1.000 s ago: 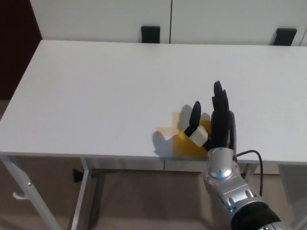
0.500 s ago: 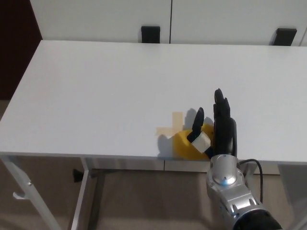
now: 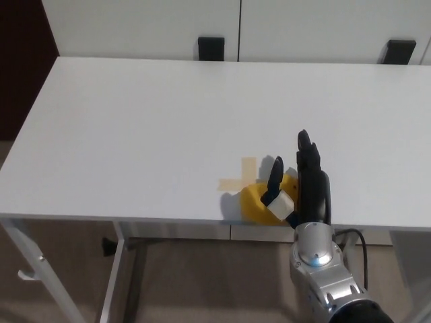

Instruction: The robot uses its right hand to push the yellow duck toy to the center of the white desk.

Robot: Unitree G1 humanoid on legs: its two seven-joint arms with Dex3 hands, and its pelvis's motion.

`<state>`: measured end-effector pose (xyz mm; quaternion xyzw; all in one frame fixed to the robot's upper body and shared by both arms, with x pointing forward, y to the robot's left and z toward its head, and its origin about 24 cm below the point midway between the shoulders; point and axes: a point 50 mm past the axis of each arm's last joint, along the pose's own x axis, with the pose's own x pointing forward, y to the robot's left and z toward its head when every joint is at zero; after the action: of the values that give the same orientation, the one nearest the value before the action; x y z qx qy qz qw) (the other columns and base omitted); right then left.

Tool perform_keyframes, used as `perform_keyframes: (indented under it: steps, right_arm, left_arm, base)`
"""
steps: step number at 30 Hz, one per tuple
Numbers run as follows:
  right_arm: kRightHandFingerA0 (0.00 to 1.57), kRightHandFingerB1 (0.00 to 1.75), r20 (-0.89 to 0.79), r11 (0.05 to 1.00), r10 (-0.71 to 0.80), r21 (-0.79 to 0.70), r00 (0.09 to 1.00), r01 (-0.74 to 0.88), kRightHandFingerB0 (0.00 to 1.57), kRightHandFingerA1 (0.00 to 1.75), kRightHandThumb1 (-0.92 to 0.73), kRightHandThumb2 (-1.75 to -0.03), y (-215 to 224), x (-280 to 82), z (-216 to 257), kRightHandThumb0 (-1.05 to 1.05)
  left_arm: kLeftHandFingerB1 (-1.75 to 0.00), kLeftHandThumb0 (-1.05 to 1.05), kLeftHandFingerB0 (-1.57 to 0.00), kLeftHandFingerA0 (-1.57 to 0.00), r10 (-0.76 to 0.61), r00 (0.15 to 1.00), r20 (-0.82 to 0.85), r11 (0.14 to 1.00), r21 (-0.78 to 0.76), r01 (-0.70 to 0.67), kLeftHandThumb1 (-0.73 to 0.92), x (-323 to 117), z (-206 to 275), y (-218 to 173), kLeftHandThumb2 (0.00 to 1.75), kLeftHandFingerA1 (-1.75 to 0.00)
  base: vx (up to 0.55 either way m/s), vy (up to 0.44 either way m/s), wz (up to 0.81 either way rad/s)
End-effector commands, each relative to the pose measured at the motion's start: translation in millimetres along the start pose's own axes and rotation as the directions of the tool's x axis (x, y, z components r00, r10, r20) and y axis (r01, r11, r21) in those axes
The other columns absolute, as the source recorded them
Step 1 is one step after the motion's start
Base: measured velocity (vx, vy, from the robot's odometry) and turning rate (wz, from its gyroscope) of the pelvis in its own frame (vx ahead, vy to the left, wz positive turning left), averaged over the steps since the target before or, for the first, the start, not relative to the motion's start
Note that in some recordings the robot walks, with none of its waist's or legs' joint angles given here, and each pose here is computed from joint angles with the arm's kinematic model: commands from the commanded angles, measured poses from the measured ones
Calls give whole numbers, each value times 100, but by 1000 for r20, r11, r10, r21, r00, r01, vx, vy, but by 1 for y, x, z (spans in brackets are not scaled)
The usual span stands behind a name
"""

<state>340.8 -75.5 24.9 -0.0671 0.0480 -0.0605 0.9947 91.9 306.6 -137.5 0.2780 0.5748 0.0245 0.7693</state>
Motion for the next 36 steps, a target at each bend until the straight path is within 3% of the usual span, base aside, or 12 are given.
perform_keyframes:
  steps: [1, 5, 10, 18, 23, 24, 27, 28, 30, 31, 35, 36]
  right_arm:
    - [0, 0, -22, 985, 113, 136, 993, -109, 0, 14, -82, -110, 51, -18, 9, -102]
    - [0, 0, -8, 995, 78, 68, 997, -78, 0, 16, -83, -111, 39, -12, 8, -101]
    - [0, 0, -31, 999, 41, 14, 999, -41, 0, 15, -87, -115, 31, -8, 6, -102]
    - [0, 0, -49, 999, 51, 4, 998, -51, 0, 14, -92, -119, 26, -7, 3, -105]
    - [0, 3, -81, 995, 65, 79, 995, -58, 0, 15, -90, -118, 19, -7, -4, -105]
    - [0, 8, -93, 993, 88, 85, 992, -80, 0, 19, -89, -118, 20, -7, -4, -105]
    - [0, 6, -129, 981, 160, 129, 979, -143, 0, 17, -89, -117, 27, -8, -3, -105]
    - [0, 9, -137, 976, 191, 133, 972, -173, 0, 19, -88, -121, 28, -8, -3, -105]
    - [0, 9, -141, 972, 212, 135, 967, -194, 0, 19, -88, -121, 29, -8, -3, -105]
    - [0, 3, -146, 963, 259, 112, 955, -244, 0, 11, -85, -123, 28, -7, -4, -105]
    - [0, 4, -151, 950, 313, 65, 938, -306, 0, 8, -86, -123, 24, -5, -4, -105]
    - [0, 0, -155, 952, 306, 34, 939, -305, 0, 3, -79, -111, 16, -2, -5, -95]
  left_arm:
    - [-65, -18, -85, -86, 5, 1000, 18, 999, 32, -6, 66, 0, 2, 2, 71, -82]
    - [-66, -18, -87, -86, -2, 1000, 22, 999, 50, 1, 67, 0, 2, 0, 74, -86]
    - [-65, -15, -86, -83, -12, 1000, 13, 1000, 17, 11, 64, 0, -1, -3, 78, -75]
    - [-70, -13, -88, -84, -7, 1000, 17, 1000, 26, 7, 62, -1, -3, -3, 84, -81]
    - [-68, -17, -86, -84, -17, 1000, 7, 999, 31, 16, 67, -1, -5, -2, 74, -79]
    - [-66, -13, -87, -85, -15, 1000, 7, 999, 30, 14, 64, -1, -4, -3, 83, -79]
    - [-64, -14, -85, -84, -13, 1000, 10, 999, 39, 12, 65, -1, -3, -4, 79, -74]
    - [-66, -15, -87, -84, -12, 1000, 6, 999, 40, 11, 66, -1, -2, -5, 78, -83]
    - [-66, -15, -87, -84, -11, 1000, 2, 999, 40, 11, 66, 0, -2, -5, 78, -83]
    - [-67, -15, -86, -86, -12, 1000, 2, 999, 36, 11, 66, -1, -2, -4, 78, -84]
    - [-66, -14, -86, -85, -15, 1000, 7, 999, 28, 15, 65, -1, -4, -4, 82, -81]
    - [-63, -13, -84, -84, -14, 1000, 4, 999, 32, 13, 64, -1, -4, -3, 82, -77]
  base:
    - [0, 0, 0]
    - [0, 0, 0]
    - [0, 0, 0]
    - [0, 0, 0]
    - [0, 0, 0]
    - [0, 0, 0]
    - [0, 0, 0]
    - [0, 0, 0]
    - [0, 0, 0]
    - [0, 0, 0]
    - [0, 0, 0]
    - [0, 0, 0]
